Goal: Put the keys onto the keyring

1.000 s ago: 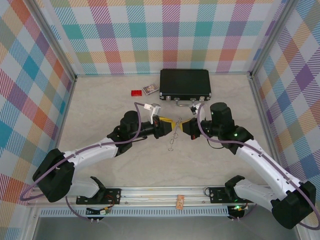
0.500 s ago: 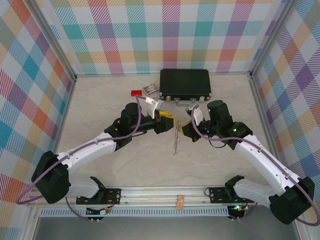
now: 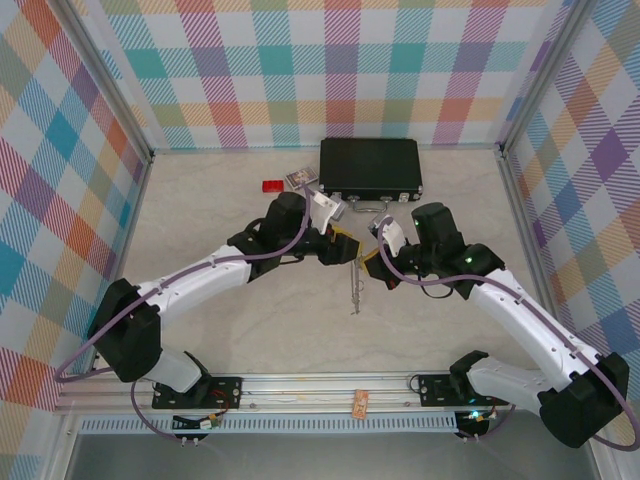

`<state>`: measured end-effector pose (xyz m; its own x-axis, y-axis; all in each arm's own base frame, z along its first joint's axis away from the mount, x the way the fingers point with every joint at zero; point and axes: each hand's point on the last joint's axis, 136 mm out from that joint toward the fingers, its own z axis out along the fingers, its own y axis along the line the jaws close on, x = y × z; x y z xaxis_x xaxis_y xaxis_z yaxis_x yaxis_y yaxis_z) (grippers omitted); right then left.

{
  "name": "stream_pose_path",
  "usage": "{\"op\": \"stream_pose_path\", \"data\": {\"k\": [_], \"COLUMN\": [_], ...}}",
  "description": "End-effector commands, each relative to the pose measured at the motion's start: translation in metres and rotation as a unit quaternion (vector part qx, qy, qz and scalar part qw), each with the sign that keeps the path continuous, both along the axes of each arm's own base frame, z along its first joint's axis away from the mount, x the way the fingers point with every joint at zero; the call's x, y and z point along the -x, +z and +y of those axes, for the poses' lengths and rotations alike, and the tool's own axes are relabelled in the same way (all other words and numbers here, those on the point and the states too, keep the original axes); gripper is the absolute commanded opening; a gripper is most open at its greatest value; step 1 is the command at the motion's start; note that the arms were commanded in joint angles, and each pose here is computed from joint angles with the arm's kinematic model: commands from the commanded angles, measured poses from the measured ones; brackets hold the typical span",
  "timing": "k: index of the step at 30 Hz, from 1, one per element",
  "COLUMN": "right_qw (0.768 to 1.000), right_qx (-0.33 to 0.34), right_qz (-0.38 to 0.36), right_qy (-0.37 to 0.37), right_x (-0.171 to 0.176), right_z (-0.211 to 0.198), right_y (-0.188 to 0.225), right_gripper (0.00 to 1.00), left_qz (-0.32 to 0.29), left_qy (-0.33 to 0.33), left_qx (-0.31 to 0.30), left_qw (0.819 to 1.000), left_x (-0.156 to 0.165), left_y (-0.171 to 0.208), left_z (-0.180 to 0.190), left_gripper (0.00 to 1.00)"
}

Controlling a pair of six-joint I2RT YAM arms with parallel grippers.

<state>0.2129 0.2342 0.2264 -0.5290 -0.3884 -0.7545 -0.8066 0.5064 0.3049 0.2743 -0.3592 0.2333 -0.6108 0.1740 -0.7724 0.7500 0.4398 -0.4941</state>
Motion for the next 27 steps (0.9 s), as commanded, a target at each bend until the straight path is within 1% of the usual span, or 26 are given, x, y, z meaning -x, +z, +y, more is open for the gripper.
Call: {"op": "stream_pose_path", "data": {"k": [1, 6, 12, 19, 27], "right_qw": [1.0, 1.0, 1.0, 0.999, 0.999], "right_qx": [-0.008, -0.003, 0.003, 0.003, 0.004], "right_qz": [-0.024, -0.015, -0.023, -0.03, -0.01], "right_qy": [0.017, 0.019, 0.011, 0.026, 0.039], "right_x": [0.002, 0.003, -0.002, 0.002, 0.005], "right_z": [0.003, 0.004, 0.002, 0.003, 0.007], "right_y": [0.016, 0.011, 0.011, 0.013, 0.015], "right_gripper": [0.0, 0.0, 0.0, 0.0, 0.0], "left_qz": [-0.004, 0.001, -0.001, -0.002, -0.001], "left_qy": [-0.017, -0.006, 0.003, 0.006, 0.0], "left_qx": [-0.026, -0.045, -0.049, -0.046, -0.036], "left_qw": [1.0, 0.999, 0.999, 0.999, 0.999], "left_x": [0.005, 0.005, 0.008, 0.012, 0.017], "left_y": [-0.002, -0.013, -0.02, -0.019, -0.016], "left_z": [0.0, 0.006, 0.014, 0.02, 0.023], "left_gripper": [0.5, 0.49, 0.48, 0.48, 0.46]}}
